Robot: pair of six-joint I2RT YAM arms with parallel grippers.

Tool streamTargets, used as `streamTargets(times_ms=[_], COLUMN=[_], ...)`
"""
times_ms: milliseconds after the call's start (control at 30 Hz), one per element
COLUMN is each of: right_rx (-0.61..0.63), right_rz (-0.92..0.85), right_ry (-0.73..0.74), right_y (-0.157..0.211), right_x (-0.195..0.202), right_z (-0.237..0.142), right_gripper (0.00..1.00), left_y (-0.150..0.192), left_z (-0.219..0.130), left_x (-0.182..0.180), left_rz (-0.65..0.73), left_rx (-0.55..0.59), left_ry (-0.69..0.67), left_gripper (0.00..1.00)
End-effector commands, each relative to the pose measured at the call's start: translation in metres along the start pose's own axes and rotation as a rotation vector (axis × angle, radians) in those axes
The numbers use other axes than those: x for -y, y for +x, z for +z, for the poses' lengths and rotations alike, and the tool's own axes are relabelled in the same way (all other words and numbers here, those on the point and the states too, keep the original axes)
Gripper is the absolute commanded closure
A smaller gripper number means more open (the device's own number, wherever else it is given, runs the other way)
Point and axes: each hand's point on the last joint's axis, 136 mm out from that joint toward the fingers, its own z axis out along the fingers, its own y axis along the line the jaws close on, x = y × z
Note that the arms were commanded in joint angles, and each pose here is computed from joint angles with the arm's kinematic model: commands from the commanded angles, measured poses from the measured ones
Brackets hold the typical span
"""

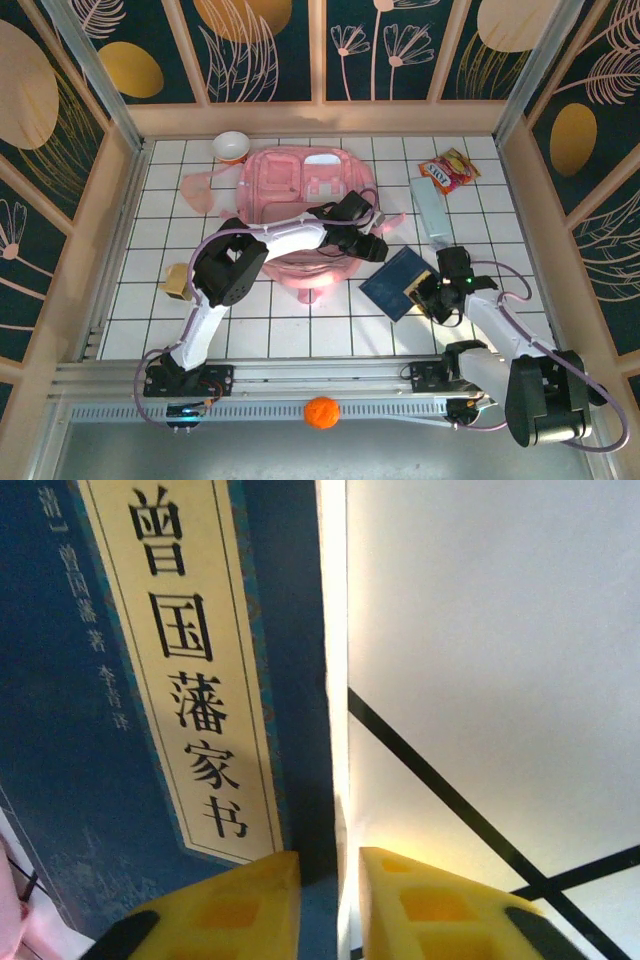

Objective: Pack the student bag

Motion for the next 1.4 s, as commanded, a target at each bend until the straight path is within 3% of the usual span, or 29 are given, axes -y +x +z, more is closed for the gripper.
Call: streamTargets(times_ms=[0, 233, 600, 1000, 1367], right_rx=[0.044, 0.035, 0.01, 0.002, 0.001], right_rz=[0.011, 0.013, 0.016, -0.008, -0.012], right_ry=[0.046, 0.054, 0.002, -0.026, -0.035], right_y=[-0.004, -0.005, -0.003, -0.004, -0.005], right_x=[0.014, 0.013, 0.0, -0.01, -0.013], right_z=[0.006, 0.01, 0.015, 0.014, 0.015], right_gripper=[0.82, 0.88, 0.88, 0.88, 0.89], left_y=[0.019, 0.027, 0.04, 0.031, 0.037], left_z=[0.013, 0.017, 0.031, -0.007, -0.011], left_x=[-0.009, -0.007, 0.013, 0.086, 0.097], left_rz=[-0.012, -0.011, -0.001, 0.055, 0.037], left_rx=[-0.072, -0.098, -0.185, -0.16, -0.185], left_ry=[-0.005, 0.018, 0.093, 0.289, 0.37], left_gripper=[0.53, 0.55, 0.59, 0.6, 0.6])
